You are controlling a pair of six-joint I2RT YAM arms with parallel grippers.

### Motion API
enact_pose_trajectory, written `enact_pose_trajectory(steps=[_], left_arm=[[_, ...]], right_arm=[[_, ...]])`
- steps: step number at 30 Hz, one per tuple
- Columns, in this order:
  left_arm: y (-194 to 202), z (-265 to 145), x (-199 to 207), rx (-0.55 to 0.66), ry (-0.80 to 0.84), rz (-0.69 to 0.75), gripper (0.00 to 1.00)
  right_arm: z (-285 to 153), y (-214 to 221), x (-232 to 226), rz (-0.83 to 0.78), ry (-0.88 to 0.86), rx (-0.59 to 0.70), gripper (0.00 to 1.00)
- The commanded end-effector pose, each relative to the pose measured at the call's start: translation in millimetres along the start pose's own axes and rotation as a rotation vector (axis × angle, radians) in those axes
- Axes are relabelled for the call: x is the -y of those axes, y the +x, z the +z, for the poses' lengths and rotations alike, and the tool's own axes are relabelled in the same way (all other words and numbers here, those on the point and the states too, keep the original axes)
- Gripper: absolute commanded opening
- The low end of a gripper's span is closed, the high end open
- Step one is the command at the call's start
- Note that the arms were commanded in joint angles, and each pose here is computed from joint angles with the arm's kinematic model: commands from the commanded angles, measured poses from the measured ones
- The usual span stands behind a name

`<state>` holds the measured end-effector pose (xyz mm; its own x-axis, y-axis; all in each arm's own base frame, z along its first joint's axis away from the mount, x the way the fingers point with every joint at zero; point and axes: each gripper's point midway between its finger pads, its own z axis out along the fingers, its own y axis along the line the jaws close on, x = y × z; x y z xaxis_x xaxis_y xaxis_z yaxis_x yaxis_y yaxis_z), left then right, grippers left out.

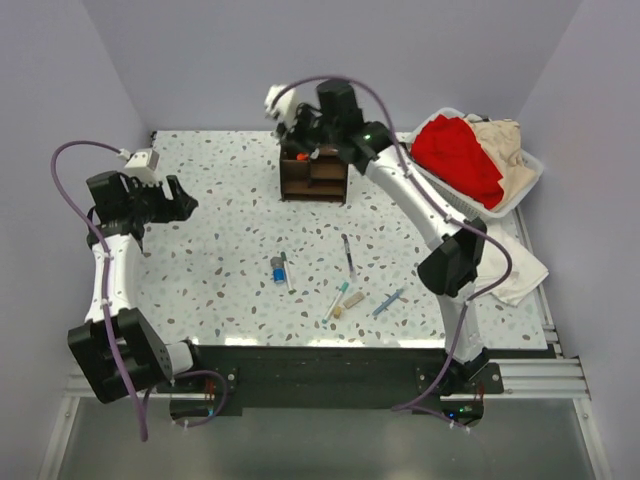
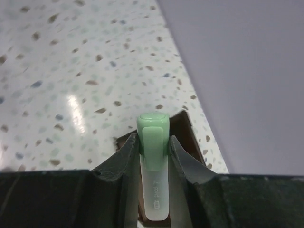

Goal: Sort the stationery into containers
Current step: Pick up the pen from the center of the board, then place the pen in the storage box.

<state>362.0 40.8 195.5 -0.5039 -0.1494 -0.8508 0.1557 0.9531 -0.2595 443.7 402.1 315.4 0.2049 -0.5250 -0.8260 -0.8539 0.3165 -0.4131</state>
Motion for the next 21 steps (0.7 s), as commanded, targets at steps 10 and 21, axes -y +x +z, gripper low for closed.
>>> enact_pose_trajectory(steps=[10, 21], left_arm=[[-13.7, 12.6, 14.7, 0.027, 0.098, 0.044, 0.78], [10.7, 12.0, 12.2, -0.054, 0.087, 0.035, 0.78]], right_arm=[[54.1, 3.4, 116.4, 0.628, 0.266, 0.426, 0.00], [82.7, 25.2, 123.3, 0.672, 0.315, 0.476, 0.00]])
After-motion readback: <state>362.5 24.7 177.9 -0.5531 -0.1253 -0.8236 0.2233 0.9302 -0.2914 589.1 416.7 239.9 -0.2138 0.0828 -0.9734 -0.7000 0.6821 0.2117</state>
